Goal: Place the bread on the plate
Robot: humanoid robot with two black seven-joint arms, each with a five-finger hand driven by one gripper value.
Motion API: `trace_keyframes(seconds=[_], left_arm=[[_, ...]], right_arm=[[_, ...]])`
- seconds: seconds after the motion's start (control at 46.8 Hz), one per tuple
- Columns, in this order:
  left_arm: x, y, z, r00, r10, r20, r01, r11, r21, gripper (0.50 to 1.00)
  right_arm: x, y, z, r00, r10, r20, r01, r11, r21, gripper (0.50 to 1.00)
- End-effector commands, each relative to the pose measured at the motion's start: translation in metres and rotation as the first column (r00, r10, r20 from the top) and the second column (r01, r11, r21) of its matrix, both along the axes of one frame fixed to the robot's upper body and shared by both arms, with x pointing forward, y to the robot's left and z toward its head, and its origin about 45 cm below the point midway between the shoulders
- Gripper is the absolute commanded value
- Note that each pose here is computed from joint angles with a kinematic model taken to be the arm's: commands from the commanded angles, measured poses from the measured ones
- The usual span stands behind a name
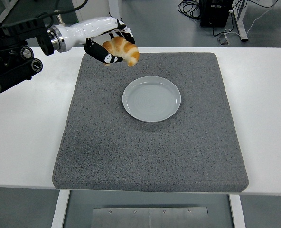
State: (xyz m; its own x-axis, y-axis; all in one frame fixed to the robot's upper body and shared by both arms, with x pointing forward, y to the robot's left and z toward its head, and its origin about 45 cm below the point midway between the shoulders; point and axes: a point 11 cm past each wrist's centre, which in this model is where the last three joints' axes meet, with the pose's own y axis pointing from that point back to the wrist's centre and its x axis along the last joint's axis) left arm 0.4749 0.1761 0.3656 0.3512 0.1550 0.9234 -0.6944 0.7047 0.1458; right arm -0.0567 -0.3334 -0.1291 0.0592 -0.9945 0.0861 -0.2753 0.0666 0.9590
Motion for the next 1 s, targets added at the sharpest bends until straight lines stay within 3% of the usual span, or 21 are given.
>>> trace_keyframes(seconds=[0.0,0.513,0.983], left_arm=[[0.0,-0.011,-0.004,1.0,-0.017,-0.004,0.017,1.0,0.008,0.5],[-0.001,-0.085,-0.046,0.993,-0.11,-0.044,0.114,0.99,0.08,0.5],[-0.006,-0.099,-0.107,0.991,-0.108,-0.079,0.12,0.981,0.155,0.5]], right_arm=[[0.0,0.0,0.0,1.0,0.0,0.0,0.0,1.0,0.0,1.0],[0.0,0.0,0.0,1.0,0.0,0.0,0.0,1.0,0.0,1.0],[0.0,0.0,0.0,1.0,0.0,0.0,0.0,1.0,0.0,1.0]])
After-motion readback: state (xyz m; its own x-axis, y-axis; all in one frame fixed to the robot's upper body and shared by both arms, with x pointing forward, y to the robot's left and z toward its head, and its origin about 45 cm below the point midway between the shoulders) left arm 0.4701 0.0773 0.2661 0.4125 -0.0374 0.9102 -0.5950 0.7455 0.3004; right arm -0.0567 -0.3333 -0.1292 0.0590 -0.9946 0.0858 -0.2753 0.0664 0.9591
